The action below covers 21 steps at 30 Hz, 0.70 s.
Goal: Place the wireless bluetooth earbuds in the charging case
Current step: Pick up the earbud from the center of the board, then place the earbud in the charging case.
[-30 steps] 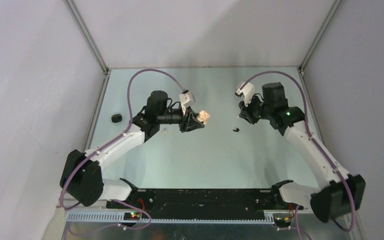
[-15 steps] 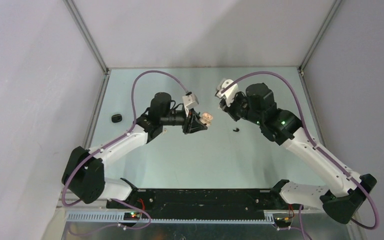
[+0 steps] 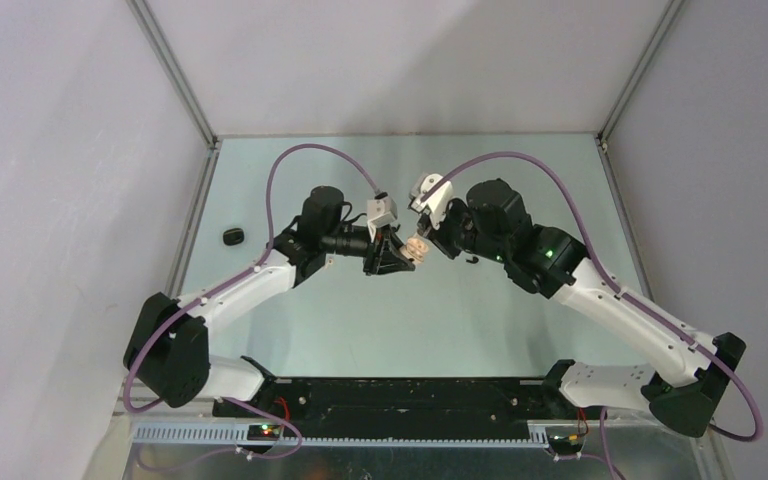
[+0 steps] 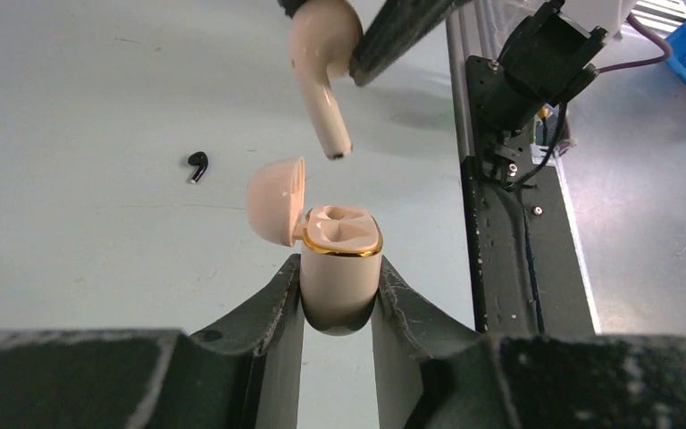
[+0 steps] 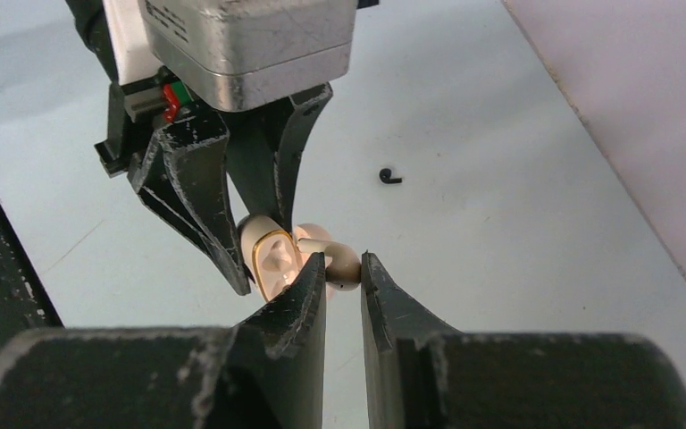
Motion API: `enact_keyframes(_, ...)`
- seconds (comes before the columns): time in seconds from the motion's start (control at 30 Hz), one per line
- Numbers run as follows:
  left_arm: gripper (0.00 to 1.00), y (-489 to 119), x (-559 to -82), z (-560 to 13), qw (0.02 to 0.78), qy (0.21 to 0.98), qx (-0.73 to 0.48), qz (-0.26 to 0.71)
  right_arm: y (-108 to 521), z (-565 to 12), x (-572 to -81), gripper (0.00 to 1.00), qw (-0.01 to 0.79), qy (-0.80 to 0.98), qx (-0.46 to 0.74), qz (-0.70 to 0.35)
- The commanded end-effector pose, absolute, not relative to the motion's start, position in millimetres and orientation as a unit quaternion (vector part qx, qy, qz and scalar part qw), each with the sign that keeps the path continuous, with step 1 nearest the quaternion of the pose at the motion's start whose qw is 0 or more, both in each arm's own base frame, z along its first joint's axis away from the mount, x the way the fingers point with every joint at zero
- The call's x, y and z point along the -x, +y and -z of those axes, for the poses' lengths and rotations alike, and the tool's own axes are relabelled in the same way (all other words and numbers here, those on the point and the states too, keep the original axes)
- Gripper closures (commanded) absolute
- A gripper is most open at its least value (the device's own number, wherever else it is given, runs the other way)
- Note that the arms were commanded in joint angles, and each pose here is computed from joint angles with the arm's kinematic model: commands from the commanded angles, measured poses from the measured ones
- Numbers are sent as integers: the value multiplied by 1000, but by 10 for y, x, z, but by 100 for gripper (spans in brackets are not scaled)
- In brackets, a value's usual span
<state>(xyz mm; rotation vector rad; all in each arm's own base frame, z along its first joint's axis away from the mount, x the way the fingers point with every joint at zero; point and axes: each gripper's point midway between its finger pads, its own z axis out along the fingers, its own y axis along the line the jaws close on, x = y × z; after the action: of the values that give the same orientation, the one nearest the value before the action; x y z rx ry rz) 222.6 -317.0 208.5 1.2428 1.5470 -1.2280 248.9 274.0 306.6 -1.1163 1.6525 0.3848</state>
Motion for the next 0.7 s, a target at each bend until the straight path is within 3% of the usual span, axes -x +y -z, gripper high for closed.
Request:
enact_keyframes(0.0,100,-3217,-2173,-2311,399,582,-499,503,2833,-3104,-2495,89,538,690,454,-168)
enact_keyframes(0.67,100,-3209,-2240,-2416,402,585,-456,537,2874,-3067,-2514,89,547,693,445,-147)
